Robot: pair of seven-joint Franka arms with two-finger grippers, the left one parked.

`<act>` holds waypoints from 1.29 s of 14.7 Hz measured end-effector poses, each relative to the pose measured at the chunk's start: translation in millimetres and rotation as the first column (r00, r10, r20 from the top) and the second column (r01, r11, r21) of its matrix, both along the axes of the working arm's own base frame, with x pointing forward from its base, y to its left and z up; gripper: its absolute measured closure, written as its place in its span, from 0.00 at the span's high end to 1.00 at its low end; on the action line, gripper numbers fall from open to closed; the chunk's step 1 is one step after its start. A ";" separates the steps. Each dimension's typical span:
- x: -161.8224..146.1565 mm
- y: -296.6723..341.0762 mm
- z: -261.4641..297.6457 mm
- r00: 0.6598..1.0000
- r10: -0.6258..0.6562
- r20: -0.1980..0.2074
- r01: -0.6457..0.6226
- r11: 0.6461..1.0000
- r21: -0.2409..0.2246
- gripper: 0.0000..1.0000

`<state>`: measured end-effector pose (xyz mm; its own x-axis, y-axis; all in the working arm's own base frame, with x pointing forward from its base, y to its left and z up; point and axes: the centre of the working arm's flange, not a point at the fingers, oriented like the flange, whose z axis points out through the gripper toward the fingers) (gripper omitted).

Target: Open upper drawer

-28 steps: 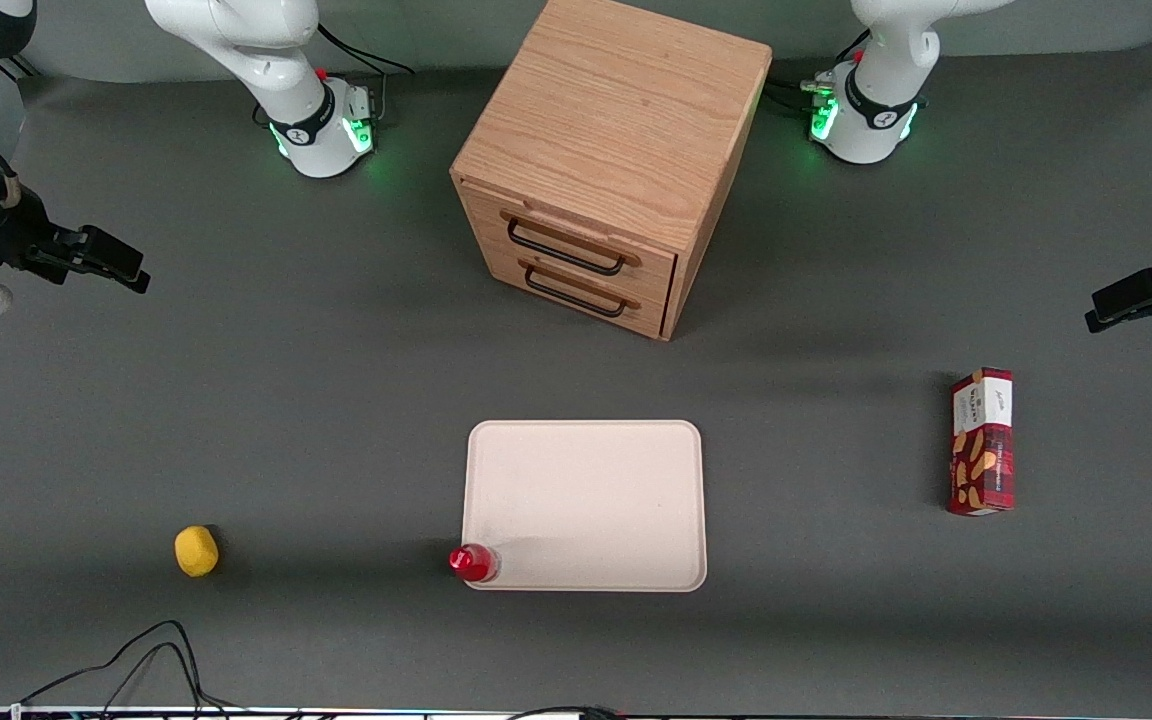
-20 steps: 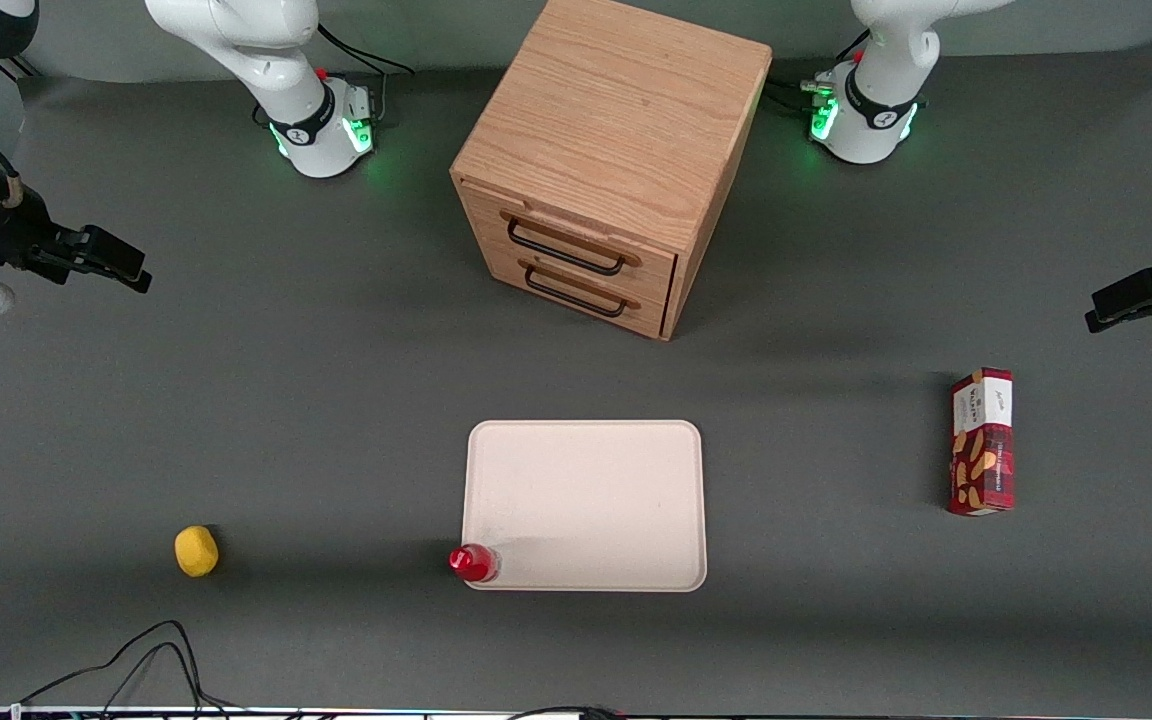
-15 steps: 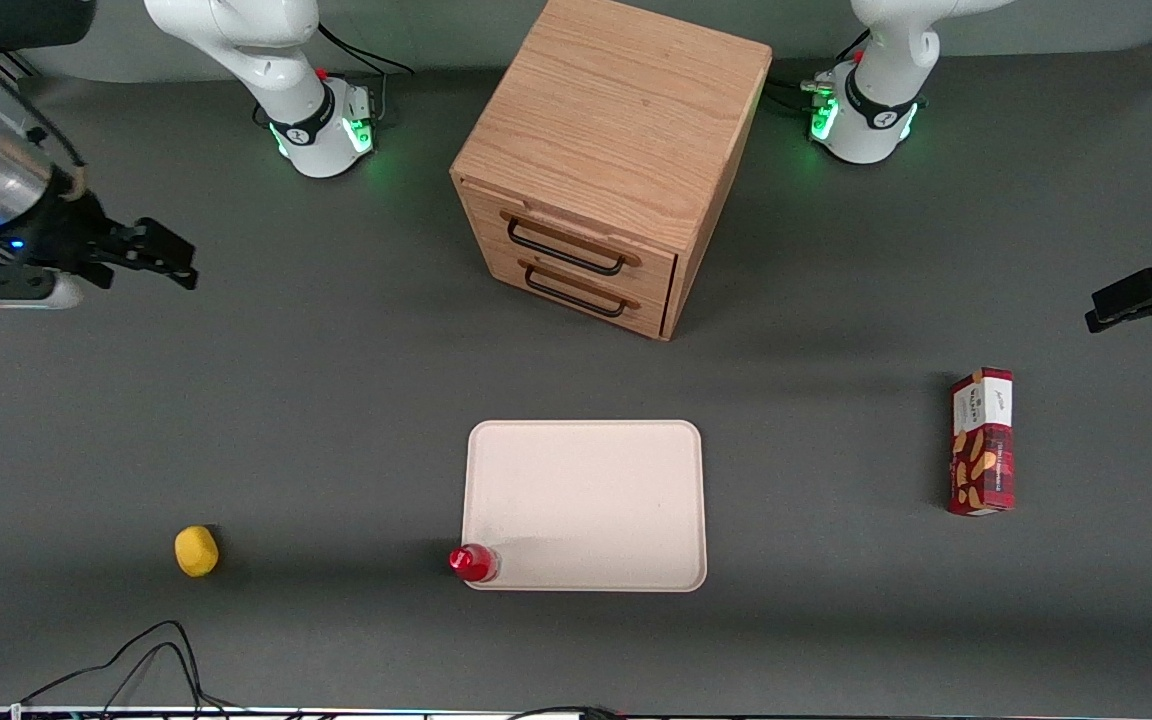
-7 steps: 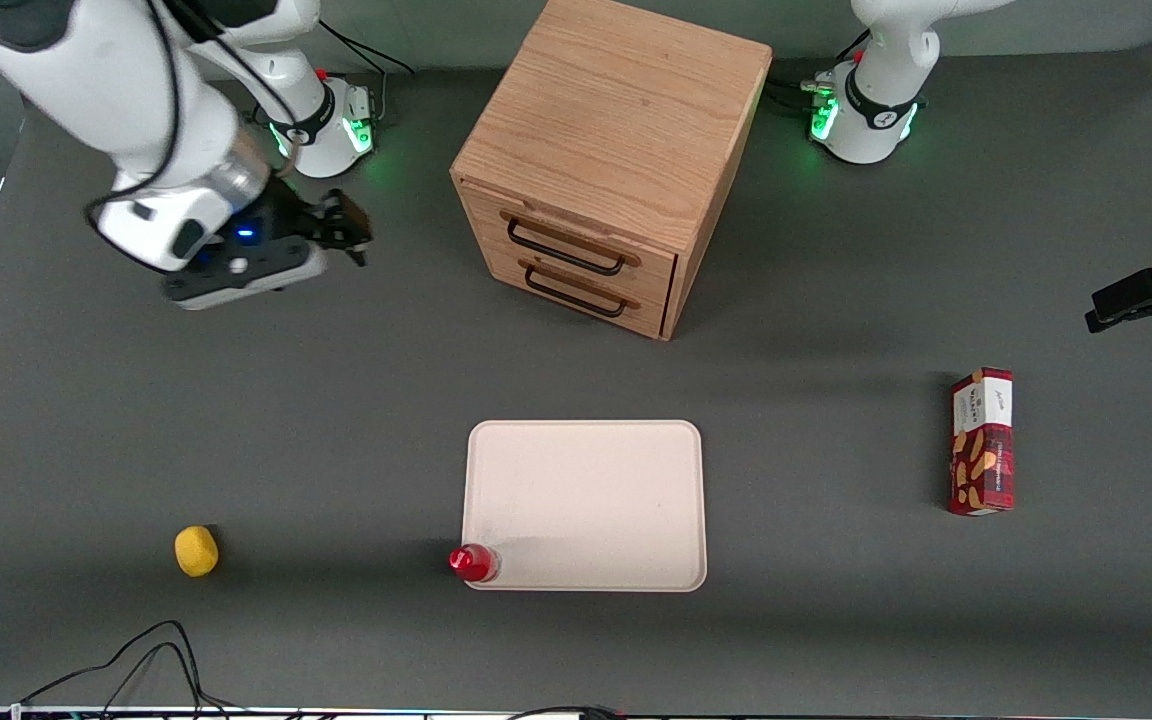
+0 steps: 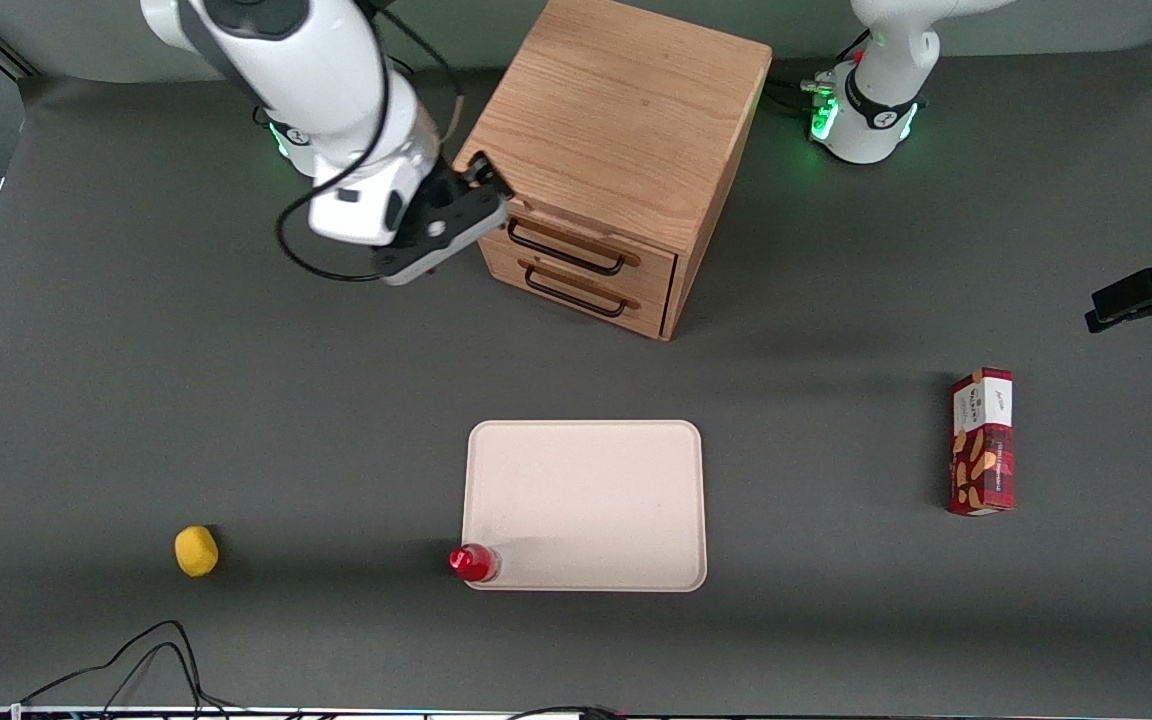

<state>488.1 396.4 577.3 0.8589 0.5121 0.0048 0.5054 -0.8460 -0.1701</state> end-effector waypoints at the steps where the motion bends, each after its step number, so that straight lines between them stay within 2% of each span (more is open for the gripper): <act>1: -4.1 12.8 -4.2 0.999 0.037 -0.010 -0.037 0.999 0.012 1.00; 6: -6.1 48.0 -39.0 0.957 0.289 -0.041 -0.286 0.956 0.060 1.00; 10: -8.7 63.5 -70.5 0.882 0.467 -0.055 -0.463 0.883 0.080 1.00; 14: -4.8 65.5 -102.1 0.813 0.578 -0.074 -0.572 0.816 0.087 1.00; 19: -4.2 68.6 -134.0 0.770 0.632 -0.088 -0.628 0.775 0.069 1.00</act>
